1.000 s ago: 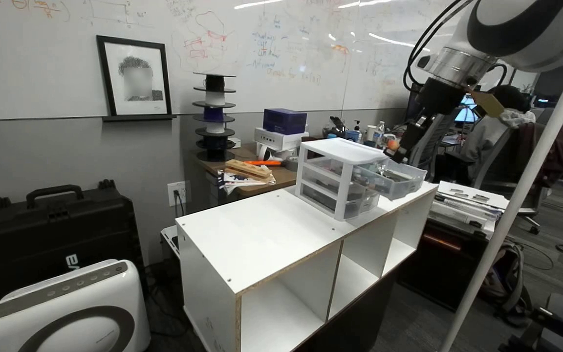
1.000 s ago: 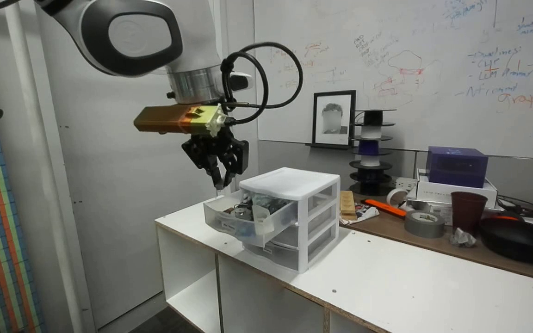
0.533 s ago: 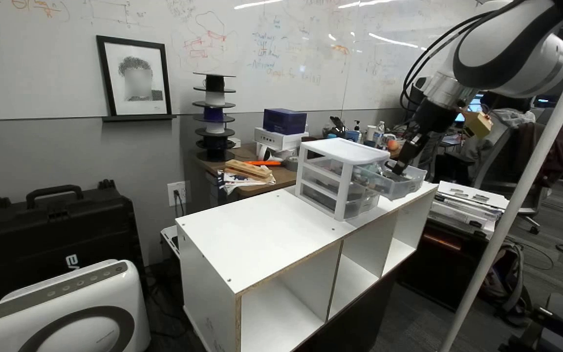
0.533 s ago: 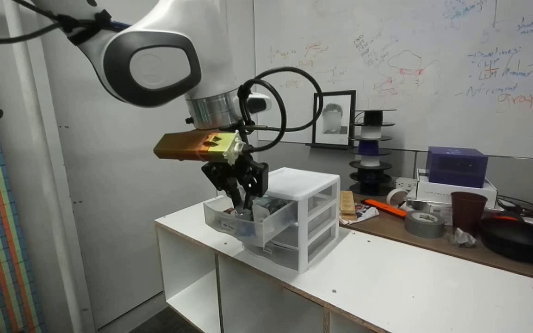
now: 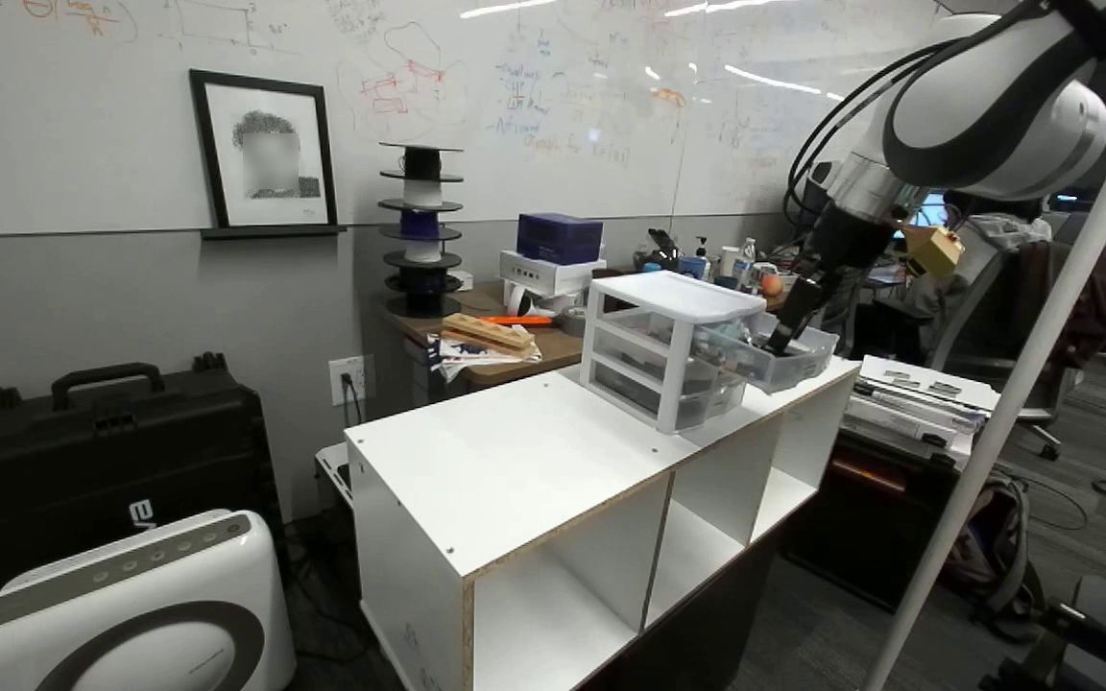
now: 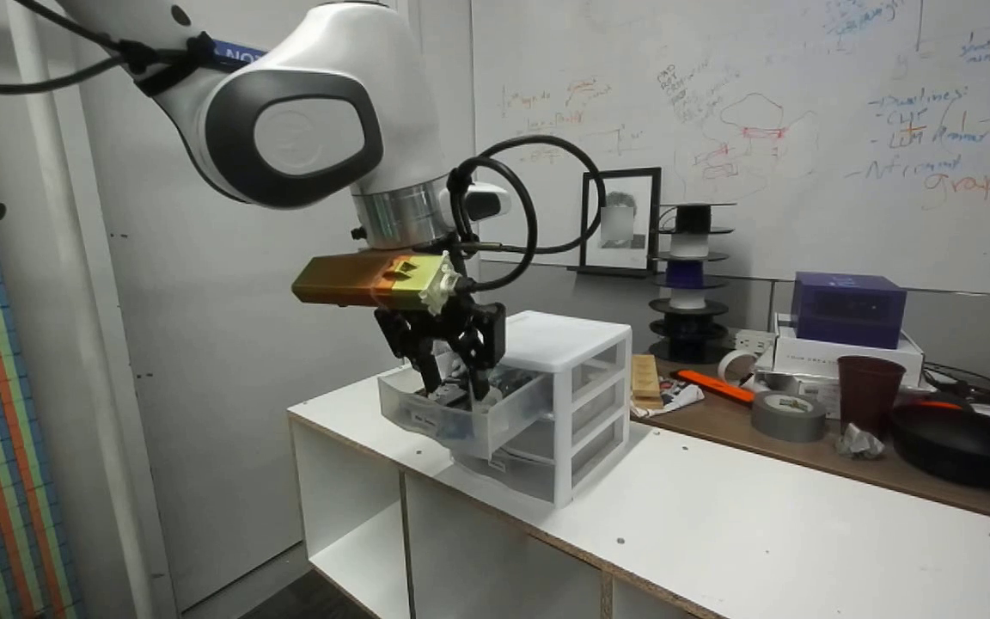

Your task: Put the object to the right inside the drawer

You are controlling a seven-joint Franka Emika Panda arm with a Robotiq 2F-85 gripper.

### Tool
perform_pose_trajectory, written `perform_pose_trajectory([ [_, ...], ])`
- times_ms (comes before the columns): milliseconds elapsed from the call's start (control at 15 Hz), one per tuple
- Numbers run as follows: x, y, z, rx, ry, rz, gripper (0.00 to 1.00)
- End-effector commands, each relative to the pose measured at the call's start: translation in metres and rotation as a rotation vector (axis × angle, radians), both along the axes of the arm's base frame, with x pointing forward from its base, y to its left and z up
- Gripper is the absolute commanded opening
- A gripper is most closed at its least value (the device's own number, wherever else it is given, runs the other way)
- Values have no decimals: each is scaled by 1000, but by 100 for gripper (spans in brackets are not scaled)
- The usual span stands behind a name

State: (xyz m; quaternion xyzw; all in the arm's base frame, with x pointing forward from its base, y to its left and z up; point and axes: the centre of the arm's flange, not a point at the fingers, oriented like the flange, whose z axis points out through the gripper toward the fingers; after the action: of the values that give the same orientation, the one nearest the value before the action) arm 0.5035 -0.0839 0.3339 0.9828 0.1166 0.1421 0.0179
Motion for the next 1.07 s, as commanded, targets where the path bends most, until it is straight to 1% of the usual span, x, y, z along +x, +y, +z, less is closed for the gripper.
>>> perform_pose_trajectory([
  [0, 10, 7, 35, 23, -85, -14, 95],
  [67, 11, 12, 48, 31, -111, -14, 99],
  [200, 13, 20, 72, 46, -130, -13, 100],
  [267, 12, 26, 85, 44, -122, -7, 100],
  [333, 10, 30, 95, 38, -85, -8, 100],
  [467, 5, 35, 108, 50, -21, -31, 100],
  [667, -11, 40, 116, 56, 58, -65, 100],
  [867, -37, 44, 111, 59, 149, -93, 100],
  [1000, -55, 46, 100, 66, 203, -117, 100],
])
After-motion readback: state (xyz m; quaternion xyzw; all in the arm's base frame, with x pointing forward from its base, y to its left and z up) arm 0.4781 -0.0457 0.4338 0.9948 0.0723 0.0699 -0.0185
